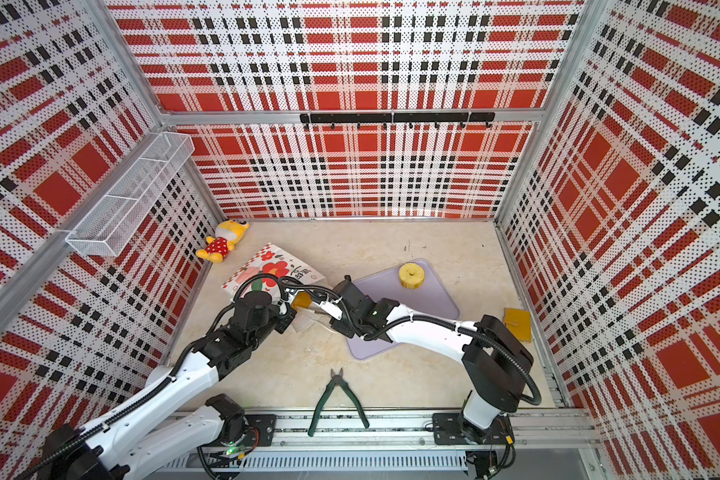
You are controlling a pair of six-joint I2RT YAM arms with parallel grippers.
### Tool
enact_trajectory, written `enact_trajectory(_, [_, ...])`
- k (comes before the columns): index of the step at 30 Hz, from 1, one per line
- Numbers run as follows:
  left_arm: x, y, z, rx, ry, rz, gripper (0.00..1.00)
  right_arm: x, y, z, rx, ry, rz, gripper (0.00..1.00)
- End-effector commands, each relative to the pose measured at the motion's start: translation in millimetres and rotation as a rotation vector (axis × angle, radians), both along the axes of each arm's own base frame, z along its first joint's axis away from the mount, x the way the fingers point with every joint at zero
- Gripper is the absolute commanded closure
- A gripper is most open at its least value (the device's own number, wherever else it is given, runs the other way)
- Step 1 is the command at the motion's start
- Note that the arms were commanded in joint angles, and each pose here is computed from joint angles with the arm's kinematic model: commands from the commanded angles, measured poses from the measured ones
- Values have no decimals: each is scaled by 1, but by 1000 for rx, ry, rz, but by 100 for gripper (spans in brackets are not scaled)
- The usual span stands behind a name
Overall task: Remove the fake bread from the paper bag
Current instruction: 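Insert the open tongs into the bag opening around the yellow baguette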
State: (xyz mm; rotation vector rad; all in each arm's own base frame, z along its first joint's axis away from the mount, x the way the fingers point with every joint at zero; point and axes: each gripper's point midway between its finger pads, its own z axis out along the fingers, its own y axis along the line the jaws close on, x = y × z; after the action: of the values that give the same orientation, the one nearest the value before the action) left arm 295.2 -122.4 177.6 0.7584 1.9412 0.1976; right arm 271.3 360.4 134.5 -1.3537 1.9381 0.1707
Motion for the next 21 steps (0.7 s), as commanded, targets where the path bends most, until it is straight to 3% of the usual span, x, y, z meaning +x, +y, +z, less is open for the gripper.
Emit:
enact_trajectory(1, [2, -5, 13, -16, -18, -18, 100, 8, 16, 6, 3, -108, 70, 53])
enact_trajectory(9, [0, -7, 10, 6, -8, -45, 100, 0, 27, -10, -22, -209, 267, 51])
enact_trajectory(21, [-3, -9, 7, 23, 4, -76, 100, 32, 43, -17, -63, -241, 253, 50])
